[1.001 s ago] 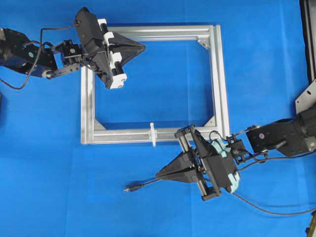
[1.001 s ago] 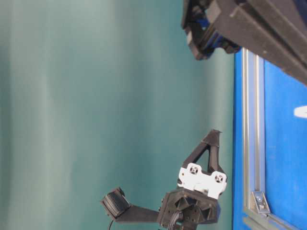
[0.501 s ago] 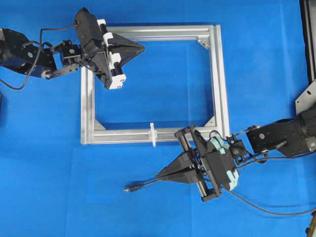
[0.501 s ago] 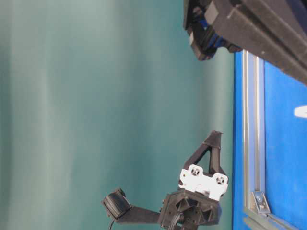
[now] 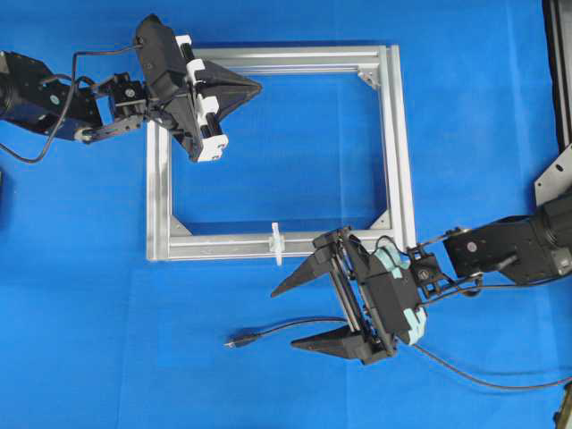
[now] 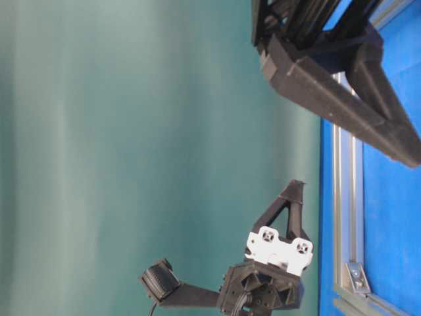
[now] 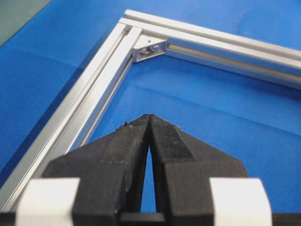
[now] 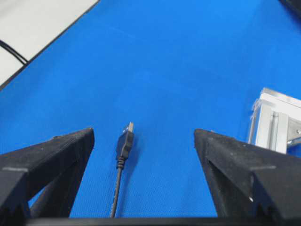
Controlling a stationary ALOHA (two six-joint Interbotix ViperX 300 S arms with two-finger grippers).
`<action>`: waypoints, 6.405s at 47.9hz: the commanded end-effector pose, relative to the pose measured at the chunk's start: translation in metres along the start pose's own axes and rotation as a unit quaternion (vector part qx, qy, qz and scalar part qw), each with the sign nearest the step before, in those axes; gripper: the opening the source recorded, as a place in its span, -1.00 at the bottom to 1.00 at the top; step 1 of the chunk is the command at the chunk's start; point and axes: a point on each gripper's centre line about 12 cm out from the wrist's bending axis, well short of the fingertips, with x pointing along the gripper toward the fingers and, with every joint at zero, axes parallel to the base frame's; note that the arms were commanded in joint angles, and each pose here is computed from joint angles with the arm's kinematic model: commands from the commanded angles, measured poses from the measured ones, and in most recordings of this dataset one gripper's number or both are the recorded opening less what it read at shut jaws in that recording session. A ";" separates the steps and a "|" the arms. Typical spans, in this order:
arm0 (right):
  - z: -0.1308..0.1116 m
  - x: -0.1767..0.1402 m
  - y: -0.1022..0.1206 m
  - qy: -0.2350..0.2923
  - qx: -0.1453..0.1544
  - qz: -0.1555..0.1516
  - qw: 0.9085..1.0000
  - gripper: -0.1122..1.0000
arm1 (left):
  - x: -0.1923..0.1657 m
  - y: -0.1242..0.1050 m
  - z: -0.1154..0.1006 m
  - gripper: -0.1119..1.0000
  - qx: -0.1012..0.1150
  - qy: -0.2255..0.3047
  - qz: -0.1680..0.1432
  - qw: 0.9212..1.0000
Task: Insert the wire through the string loop located in the center.
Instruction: 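Lower the right gripper and close it on the cable behind the plug, then lift the cable with the right gripper and carry it toward the zip-tie loop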
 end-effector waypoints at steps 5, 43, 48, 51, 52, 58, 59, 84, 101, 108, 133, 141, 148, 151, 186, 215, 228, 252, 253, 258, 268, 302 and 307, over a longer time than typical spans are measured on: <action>0.011 0.008 -0.001 -0.009 0.007 -0.005 1.000 0.83 | -0.002 0.000 0.014 -0.80 0.000 -0.021 -0.001 1.000; -0.066 0.045 -0.010 0.078 0.064 -0.040 0.994 0.80 | -0.003 0.001 0.012 -0.80 0.000 -0.018 0.000 1.000; -0.065 0.045 -0.010 0.077 0.064 -0.040 0.994 0.73 | -0.003 0.002 0.012 -0.80 0.000 -0.018 0.001 1.000; -0.065 0.045 -0.009 0.077 0.063 -0.038 0.994 0.65 | -0.003 0.002 0.012 -0.80 0.000 -0.018 0.001 1.000; -0.065 0.045 -0.009 0.077 0.063 -0.038 0.994 0.60 | -0.003 0.002 0.011 -0.80 0.000 -0.017 0.001 1.000; -0.065 0.045 -0.009 0.076 0.059 -0.036 0.995 0.07 | -0.003 0.002 0.011 -0.80 0.000 -0.014 0.001 1.000; -0.065 0.045 -0.009 0.076 0.059 -0.036 0.995 -0.03 | -0.003 0.002 0.011 -0.80 0.000 -0.015 0.002 1.000; -0.056 0.045 -0.003 0.075 0.049 -0.023 0.996 -0.84 | -0.003 0.002 0.010 -0.80 0.000 -0.012 0.002 1.000; -0.012 0.033 0.005 0.072 0.044 -0.015 0.996 -0.84 | -0.003 0.002 0.011 -0.80 0.000 -0.012 0.002 1.000; 0.011 0.023 0.007 0.082 0.041 -0.014 0.996 -0.84 | -0.003 0.002 0.010 -0.80 -0.001 -0.012 0.002 1.000; 0.025 0.015 0.006 0.087 0.041 -0.015 0.995 -0.84 | -0.003 0.002 0.010 -0.80 -0.001 -0.011 0.001 1.000; 0.024 0.015 0.006 0.088 0.041 -0.015 0.995 -0.84 | -0.004 0.002 0.009 -0.80 -0.001 -0.010 0.002 1.000; 0.024 0.014 0.006 0.089 0.041 -0.015 0.995 -0.84 | -0.004 0.002 0.010 -0.80 -0.001 -0.011 0.002 1.000; 0.024 0.014 0.006 0.088 0.041 -0.015 0.995 -0.84 | -0.004 0.002 0.010 -0.80 -0.001 -0.011 0.001 1.000; 0.024 0.014 0.006 0.088 0.041 -0.015 0.995 -0.84 | -0.004 0.002 0.009 -0.80 -0.001 -0.010 0.001 1.000; 0.023 0.014 0.006 0.089 0.041 -0.015 0.995 -0.84 | -0.004 0.002 0.010 -0.80 -0.003 -0.011 0.002 1.000; 0.020 0.010 0.006 0.093 0.041 -0.015 0.995 -0.84 | -0.004 0.002 0.009 -0.80 -0.003 -0.010 0.002 1.000; 0.003 -0.045 0.008 0.110 0.049 -0.018 0.993 -0.84 | -0.004 0.002 0.010 -0.80 -0.004 -0.011 0.002 1.000; 0.002 -0.049 0.008 0.111 0.050 -0.019 0.992 -0.84 | -0.004 0.002 0.009 -0.80 -0.004 -0.009 0.002 1.000; -0.001 -0.064 0.008 0.112 0.054 -0.021 0.992 -0.84 | -0.004 0.002 0.009 -0.80 -0.005 -0.010 0.001 1.000; -0.004 -0.076 0.008 0.114 0.056 -0.022 0.992 -0.84 | -0.004 0.002 0.009 -0.80 -0.005 -0.010 0.002 1.000; -0.010 -0.081 -0.044 0.116 0.083 -0.101 0.985 -0.84 | -0.004 0.002 0.009 -0.80 -0.005 -0.010 0.002 1.000; -0.012 -0.081 -0.052 0.120 0.089 -0.113 0.982 -0.84 | -0.004 0.002 0.009 -0.80 -0.005 -0.009 0.002 1.000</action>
